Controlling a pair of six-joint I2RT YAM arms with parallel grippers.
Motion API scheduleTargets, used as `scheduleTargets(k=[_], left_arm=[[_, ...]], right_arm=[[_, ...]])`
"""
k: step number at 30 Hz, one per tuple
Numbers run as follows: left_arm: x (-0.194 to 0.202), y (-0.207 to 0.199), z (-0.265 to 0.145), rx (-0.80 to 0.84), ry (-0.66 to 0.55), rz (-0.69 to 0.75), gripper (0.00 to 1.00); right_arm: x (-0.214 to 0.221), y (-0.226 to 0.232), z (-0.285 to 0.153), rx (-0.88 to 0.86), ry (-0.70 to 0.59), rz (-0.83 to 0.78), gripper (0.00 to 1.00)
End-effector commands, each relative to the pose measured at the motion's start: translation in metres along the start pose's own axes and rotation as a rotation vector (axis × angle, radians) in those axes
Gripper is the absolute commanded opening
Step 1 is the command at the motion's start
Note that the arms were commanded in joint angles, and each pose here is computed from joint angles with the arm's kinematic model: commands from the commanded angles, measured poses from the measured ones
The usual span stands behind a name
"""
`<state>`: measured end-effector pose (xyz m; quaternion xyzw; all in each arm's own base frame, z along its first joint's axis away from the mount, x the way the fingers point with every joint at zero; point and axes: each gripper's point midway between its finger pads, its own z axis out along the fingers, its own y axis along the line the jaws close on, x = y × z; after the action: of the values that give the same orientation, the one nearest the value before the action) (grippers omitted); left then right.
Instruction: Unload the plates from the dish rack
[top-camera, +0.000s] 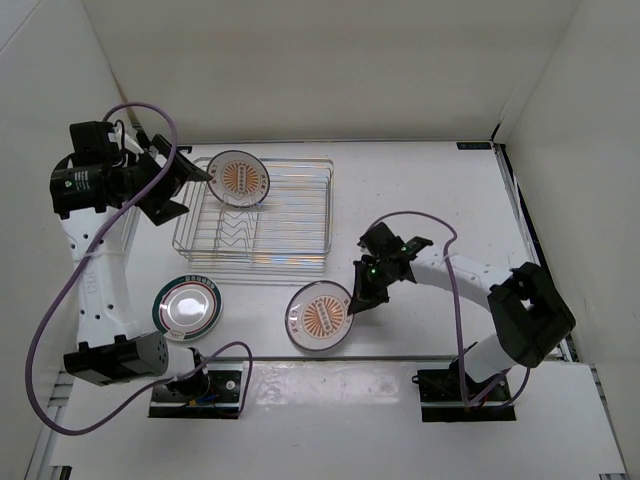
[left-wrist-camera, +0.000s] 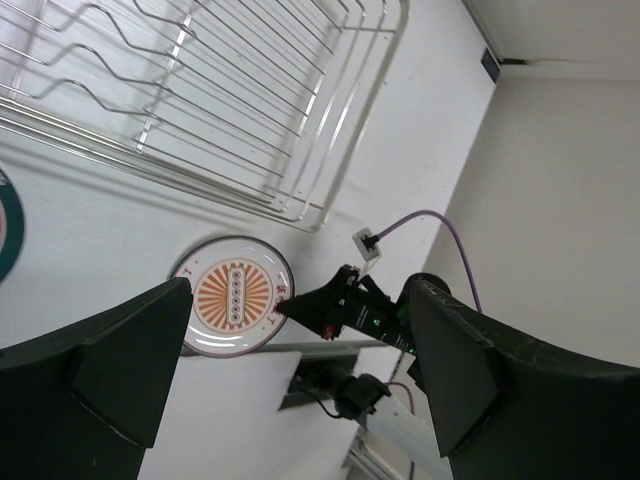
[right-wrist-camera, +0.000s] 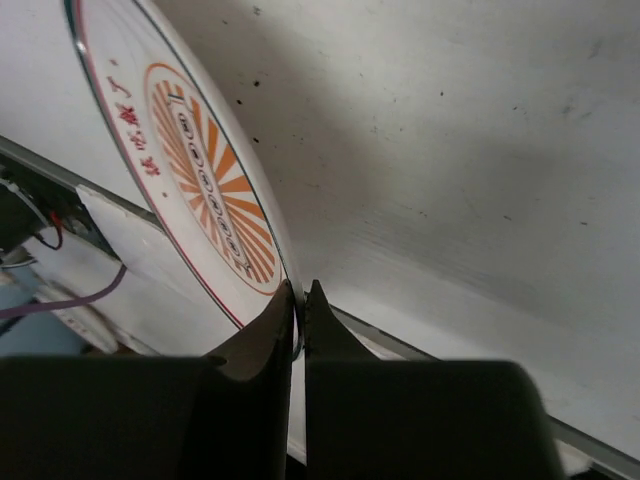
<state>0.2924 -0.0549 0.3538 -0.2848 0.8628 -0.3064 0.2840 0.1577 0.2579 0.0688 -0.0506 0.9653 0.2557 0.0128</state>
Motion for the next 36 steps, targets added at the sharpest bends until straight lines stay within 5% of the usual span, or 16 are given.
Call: scheduleTargets(k=[1, 7, 11, 12, 16, 19, 25, 30, 36], left_arm=[[0.079, 0.051, -0.036, -0.258, 0.307, -0.130, 1.00], [0.094, 0.053, -0.037, -0.245, 0.345, -0.167, 1.00], [0.098, 0.055, -0.037, -0.241, 0.360, -0.159, 1.00], [0.100, 0.054, -0.038, -0.238, 0.365, -0.160, 1.00], [0.100, 0.051, -0.037, -0.227, 0.370, -0.173, 1.00], [0.098, 0.050, -0.039, -0.224, 0.358, -0.160, 1.00], [0.093, 0.051, -0.045, -0.232, 0.307, -0.110, 1.00], [0.098, 0.055, -0.046, -0.244, 0.312, -0.119, 1.00], [0.096, 0.059, -0.043, -0.263, 0.309, -0.125, 1.00]], right_arm=[[-0.020, 0.027, 0.014, -0.150, -0.120, 0.071, 0.00], [-0.021, 0.006, 0.044, -0.061, -0.091, 0.161, 0.00], [-0.017, 0.011, 0.053, -0.053, -0.018, 0.151, 0.14], [-0.011, 0.005, 0.058, -0.021, 0.021, 0.162, 0.18], [-0.024, 0.015, 0.043, 0.021, 0.009, 0.119, 0.61], [-0.028, 0.013, 0.023, 0.076, -0.015, 0.098, 0.73], [-0.064, 0.057, -0.074, 0.083, -0.247, -0.085, 0.73], [-0.147, 0.133, -0.167, 0.008, -0.600, -0.517, 0.73], [-0.225, 0.191, -0.145, -0.009, -0.687, -0.890, 0.70]])
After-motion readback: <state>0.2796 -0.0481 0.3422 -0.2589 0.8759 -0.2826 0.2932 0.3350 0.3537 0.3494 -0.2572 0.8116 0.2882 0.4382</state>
